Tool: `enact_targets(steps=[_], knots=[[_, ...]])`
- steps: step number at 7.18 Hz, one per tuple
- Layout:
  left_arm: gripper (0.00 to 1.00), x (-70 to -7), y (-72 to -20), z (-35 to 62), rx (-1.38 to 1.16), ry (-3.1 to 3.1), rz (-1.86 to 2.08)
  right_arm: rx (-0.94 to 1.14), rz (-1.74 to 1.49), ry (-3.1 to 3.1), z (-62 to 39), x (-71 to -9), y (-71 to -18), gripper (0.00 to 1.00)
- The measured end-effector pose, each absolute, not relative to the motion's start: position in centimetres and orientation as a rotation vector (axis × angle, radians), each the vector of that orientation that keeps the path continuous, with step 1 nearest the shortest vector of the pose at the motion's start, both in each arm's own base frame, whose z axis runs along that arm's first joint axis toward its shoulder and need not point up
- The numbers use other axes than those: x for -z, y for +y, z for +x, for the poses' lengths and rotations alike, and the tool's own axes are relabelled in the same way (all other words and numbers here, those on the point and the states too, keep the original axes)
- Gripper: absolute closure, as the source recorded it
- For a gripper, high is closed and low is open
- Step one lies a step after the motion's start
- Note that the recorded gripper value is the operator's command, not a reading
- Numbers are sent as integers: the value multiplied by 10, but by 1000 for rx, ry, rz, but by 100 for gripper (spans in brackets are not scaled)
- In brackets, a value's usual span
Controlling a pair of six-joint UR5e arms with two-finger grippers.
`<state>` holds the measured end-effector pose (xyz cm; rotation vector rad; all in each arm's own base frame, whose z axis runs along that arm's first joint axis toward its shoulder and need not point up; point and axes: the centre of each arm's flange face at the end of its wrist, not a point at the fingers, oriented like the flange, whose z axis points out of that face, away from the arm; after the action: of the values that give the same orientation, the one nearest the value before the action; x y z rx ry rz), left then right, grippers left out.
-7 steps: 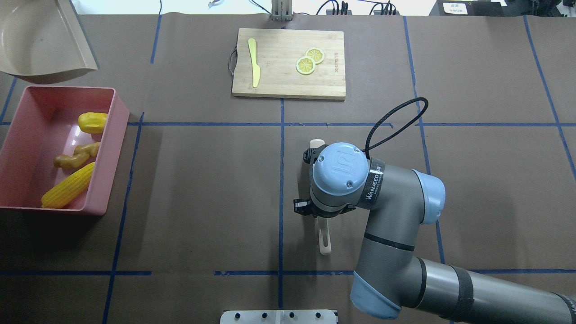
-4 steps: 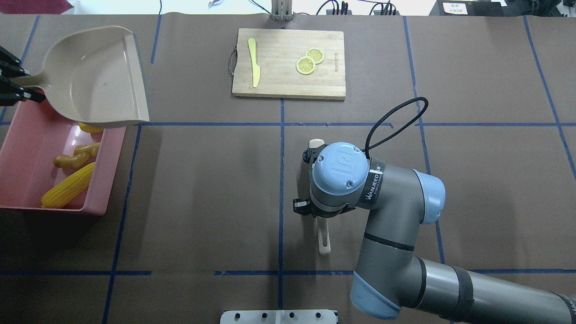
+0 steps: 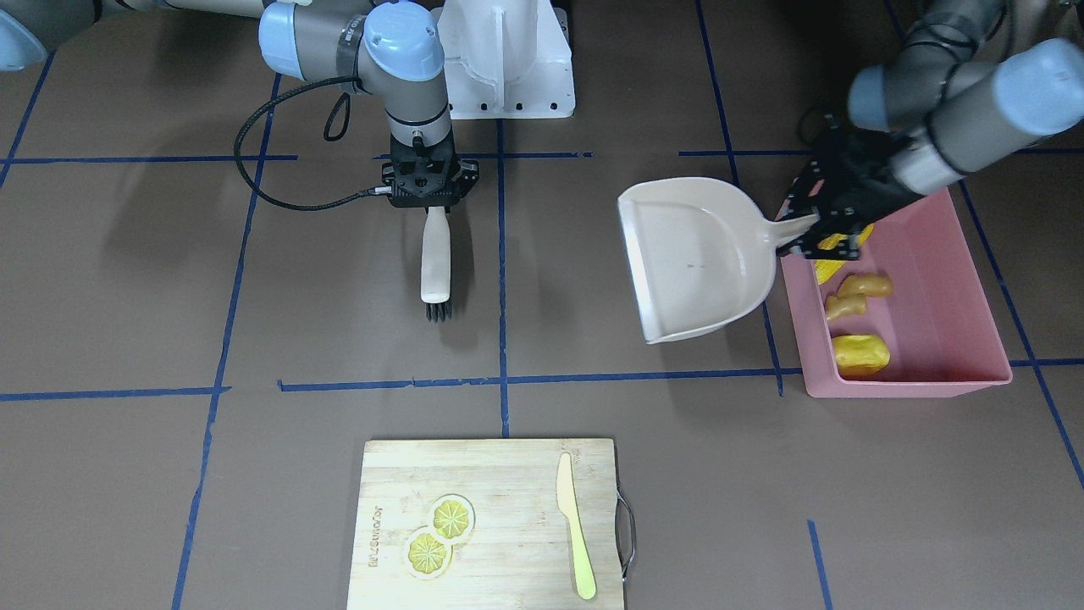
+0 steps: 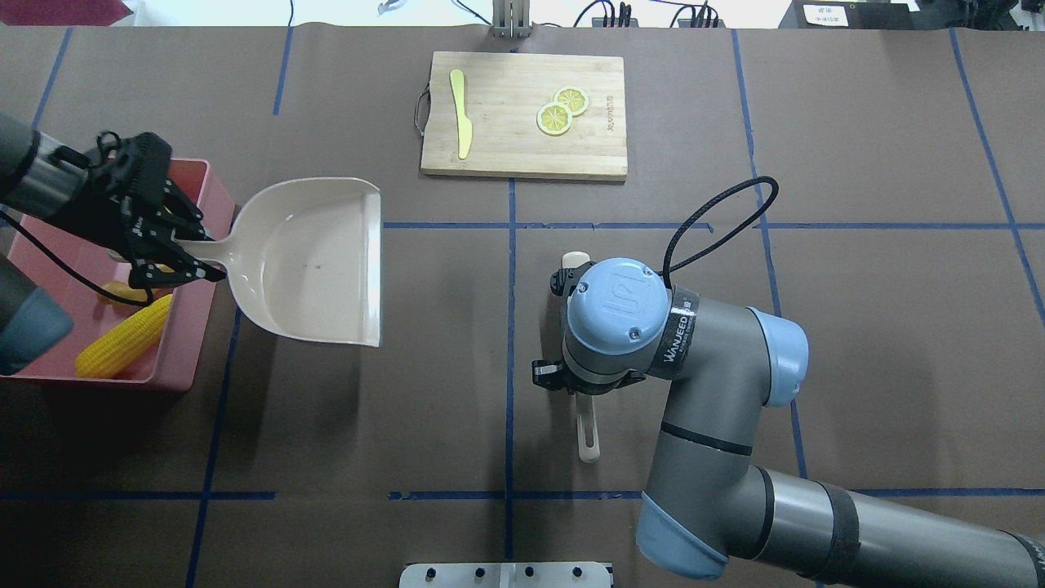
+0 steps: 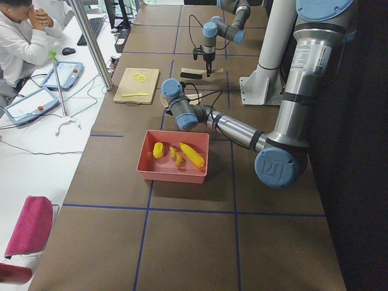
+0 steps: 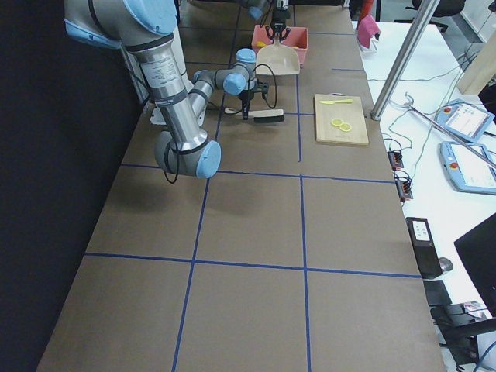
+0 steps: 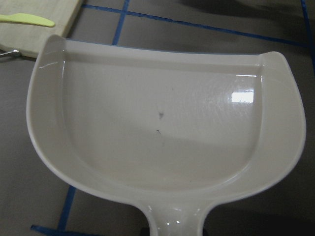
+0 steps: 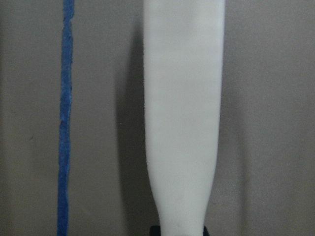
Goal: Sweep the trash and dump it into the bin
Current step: 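Lower the empty dustpan with the left gripper back onto the table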
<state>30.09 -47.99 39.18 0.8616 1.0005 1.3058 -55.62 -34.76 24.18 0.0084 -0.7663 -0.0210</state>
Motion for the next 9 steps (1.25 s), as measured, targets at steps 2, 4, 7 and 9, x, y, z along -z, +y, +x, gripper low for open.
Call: enact_targets(steps=[2, 4, 7, 9], knots=[[92, -369, -458, 369, -1352, 971, 874, 19, 9, -767, -556, -242, -348, 100], [86, -356, -445, 414, -1367, 950, 882, 18, 8, -767, -556, -241, -348, 100], [65, -344, -440, 444, -1361, 969, 864, 18, 6, -765, -556, -243, -348, 100], [0, -339, -439, 451, -1356, 964, 866, 18, 6, -765, -556, -243, -348, 100]])
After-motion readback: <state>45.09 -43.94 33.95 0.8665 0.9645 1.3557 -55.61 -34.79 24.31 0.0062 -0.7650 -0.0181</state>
